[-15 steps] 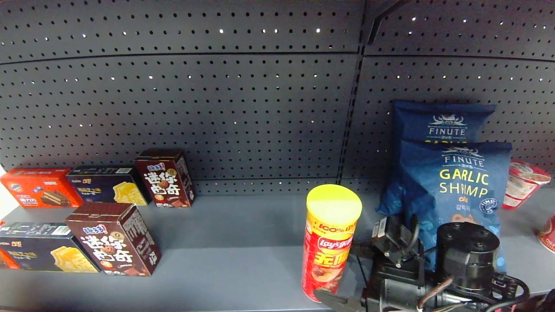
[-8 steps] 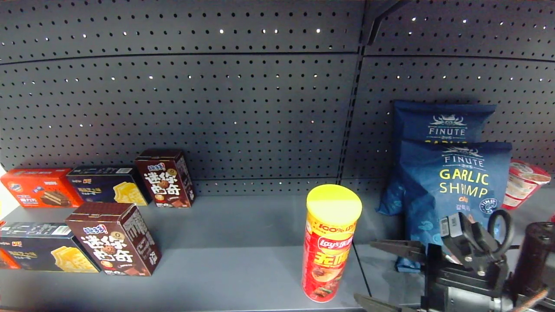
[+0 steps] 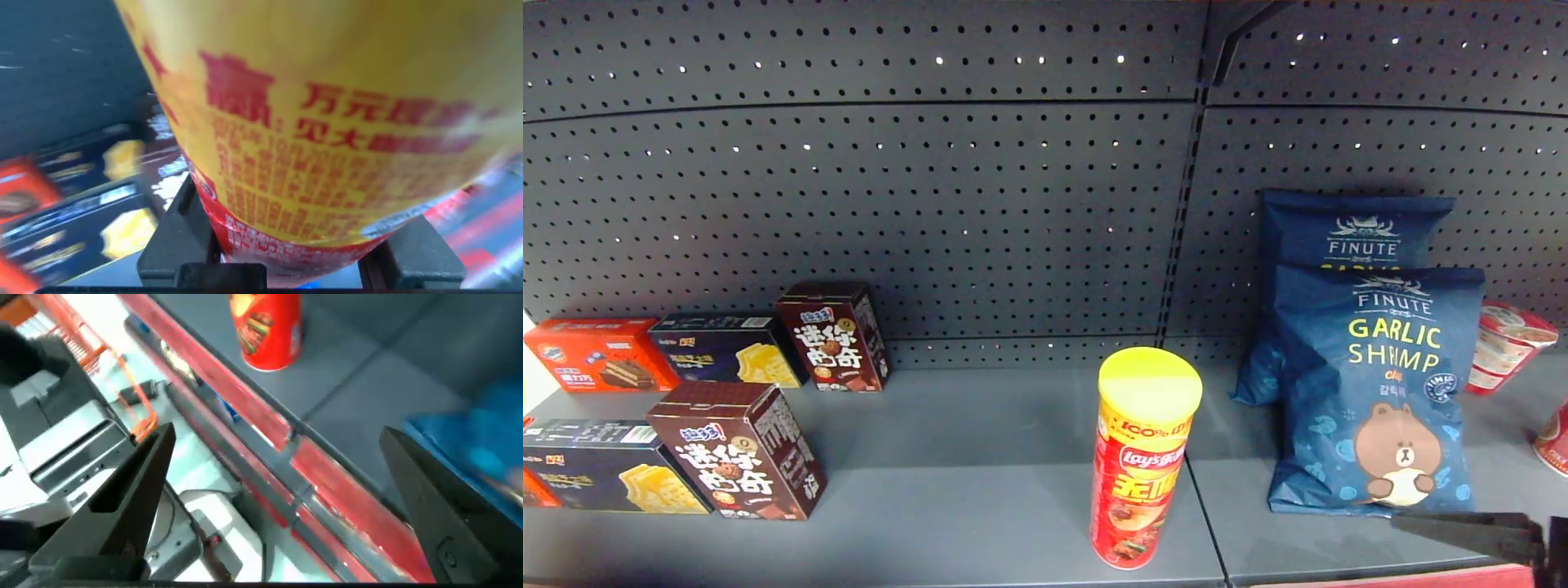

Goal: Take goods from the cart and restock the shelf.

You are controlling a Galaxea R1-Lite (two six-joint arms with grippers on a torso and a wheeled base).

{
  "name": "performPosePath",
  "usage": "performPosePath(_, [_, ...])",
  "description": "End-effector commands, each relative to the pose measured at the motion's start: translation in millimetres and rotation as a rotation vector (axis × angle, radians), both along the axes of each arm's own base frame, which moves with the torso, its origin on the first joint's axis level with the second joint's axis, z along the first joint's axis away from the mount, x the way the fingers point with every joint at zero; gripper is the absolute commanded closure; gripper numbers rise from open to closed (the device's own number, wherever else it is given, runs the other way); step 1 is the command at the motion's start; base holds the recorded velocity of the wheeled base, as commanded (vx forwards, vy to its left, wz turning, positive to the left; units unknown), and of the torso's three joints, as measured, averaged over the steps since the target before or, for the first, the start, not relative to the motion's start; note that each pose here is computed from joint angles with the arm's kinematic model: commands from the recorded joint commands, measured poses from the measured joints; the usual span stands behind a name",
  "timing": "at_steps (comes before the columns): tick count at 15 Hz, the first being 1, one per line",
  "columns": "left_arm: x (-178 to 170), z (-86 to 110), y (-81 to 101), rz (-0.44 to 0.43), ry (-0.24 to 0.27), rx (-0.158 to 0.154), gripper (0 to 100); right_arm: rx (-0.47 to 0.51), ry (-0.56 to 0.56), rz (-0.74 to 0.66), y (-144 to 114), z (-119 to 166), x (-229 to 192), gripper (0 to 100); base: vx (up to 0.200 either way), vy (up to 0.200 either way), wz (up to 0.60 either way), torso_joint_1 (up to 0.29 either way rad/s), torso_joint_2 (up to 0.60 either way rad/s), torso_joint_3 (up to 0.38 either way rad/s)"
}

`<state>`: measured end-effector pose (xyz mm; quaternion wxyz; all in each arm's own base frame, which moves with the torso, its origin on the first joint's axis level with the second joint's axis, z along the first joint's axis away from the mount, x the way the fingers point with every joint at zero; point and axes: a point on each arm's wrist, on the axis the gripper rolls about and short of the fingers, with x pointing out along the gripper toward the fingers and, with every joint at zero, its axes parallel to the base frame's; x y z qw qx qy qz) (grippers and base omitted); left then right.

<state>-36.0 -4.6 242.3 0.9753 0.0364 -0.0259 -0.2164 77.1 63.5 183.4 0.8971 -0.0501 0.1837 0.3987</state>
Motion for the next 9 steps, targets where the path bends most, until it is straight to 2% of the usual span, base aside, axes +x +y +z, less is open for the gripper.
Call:
performPosePath(1, [35, 7.6, -4.6, -0.078, 0.118, 0.008, 100, 0.06, -0.104, -0.053, -14, 13, -17, 0, 0.0, 0.0, 0.0, 0.0, 0.0, 0.0])
performPosePath(3, [61, 13.6, -7.3, -0.091, 0.144, 0.012, 100, 0.062, -0.116, -0.072, -16, 12, -19, 0, 0.0, 0.0, 0.0, 0.0, 0.0, 0.0])
performPosePath(6, [93, 17.5, -17.9, -0.246, 0.184, 0.017, 100, 0.069, -0.137, -0.074, -19, 13, -23, 0, 0.0, 0.0, 0.0, 0.0, 0.0, 0.0])
performPosePath(7, [105, 14.5, -24.9, -0.302, 0.231, 0.028, 100, 0.07, -0.136, -0.084, -19, 13, -23, 0, 0.0, 0.0, 0.0, 0.0, 0.0, 0.0])
performPosePath(9, [121, 11.9, -35.2, -0.361, 0.266, 0.042, 100, 0.067, -0.129, -0.098, -20, 12, -22, 0, 0.0, 0.0, 0.0, 0.0, 0.0, 0.0])
